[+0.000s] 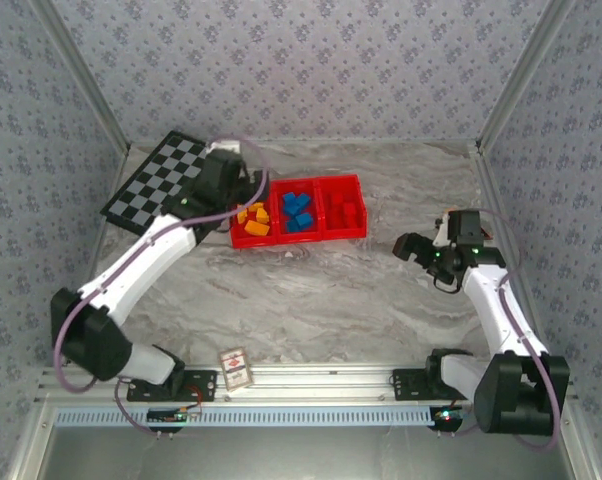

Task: Sort the legos into containers by color
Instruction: Reset both arms

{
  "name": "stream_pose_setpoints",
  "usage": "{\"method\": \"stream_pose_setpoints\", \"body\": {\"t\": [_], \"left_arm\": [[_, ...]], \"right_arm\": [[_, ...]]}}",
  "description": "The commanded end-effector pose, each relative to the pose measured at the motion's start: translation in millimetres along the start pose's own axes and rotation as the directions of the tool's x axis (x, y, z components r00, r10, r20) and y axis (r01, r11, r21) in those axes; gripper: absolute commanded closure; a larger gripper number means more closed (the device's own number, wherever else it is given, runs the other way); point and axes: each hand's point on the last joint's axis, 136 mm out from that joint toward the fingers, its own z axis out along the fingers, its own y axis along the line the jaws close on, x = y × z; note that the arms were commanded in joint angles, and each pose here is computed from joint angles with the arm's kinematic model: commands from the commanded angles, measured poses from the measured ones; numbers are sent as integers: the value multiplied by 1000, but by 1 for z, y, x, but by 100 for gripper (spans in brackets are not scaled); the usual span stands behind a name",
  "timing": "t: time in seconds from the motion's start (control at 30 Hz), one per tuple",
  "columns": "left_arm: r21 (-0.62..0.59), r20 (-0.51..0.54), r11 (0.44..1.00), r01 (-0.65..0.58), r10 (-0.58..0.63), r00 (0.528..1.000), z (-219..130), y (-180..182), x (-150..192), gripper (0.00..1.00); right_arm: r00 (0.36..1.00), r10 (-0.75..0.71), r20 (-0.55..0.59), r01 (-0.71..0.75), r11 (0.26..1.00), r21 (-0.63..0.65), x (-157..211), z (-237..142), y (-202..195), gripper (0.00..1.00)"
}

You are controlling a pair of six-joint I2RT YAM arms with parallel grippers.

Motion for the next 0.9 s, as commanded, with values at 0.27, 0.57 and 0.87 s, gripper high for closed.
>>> {"method": "stream_pose_setpoints", "body": {"t": [0.27,0.57,0.87], "left_arm": [[-242,393,950,198,-90,915,-44,128,60,0],[-333,287,936,109,-9,958,-24,157,100,0],[-309,316,950,43,60,947,-11,170,98,0]], "right_arm": [[581,-575,576,478,814,330,-67,9,27,0],[700,-489,520,343,870,355,-107,63,-46,0],[662,-497,562,312,863,397,-99,66,-54,0]]}}
